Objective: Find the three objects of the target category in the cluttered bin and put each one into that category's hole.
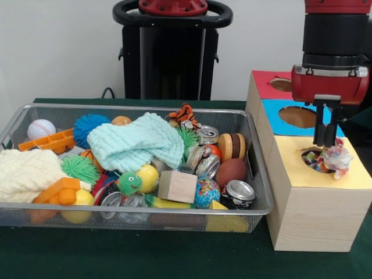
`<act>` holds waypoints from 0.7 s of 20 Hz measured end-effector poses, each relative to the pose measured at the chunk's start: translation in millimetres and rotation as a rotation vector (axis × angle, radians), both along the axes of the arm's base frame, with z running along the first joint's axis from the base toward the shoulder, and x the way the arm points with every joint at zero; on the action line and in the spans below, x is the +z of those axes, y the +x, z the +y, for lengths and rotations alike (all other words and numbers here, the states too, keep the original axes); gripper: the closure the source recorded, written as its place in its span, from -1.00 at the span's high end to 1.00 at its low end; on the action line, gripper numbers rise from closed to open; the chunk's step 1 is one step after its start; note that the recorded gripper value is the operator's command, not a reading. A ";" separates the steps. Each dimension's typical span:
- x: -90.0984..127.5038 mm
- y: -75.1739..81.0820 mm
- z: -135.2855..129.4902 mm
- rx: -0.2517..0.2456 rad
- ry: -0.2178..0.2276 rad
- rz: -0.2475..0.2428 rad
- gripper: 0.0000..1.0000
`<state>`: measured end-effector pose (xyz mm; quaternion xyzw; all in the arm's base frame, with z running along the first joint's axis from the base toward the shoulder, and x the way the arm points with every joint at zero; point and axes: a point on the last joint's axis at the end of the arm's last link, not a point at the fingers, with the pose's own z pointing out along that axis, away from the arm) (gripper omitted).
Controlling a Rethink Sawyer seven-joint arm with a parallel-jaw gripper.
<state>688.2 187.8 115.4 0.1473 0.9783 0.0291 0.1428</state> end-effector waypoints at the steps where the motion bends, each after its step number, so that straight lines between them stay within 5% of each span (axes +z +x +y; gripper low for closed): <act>1: -0.7 0.6 -0.1 0.000 -0.002 -0.005 -1.00; 14: -21.3 -5.1 9.9 0.011 -0.013 -0.007 -1.00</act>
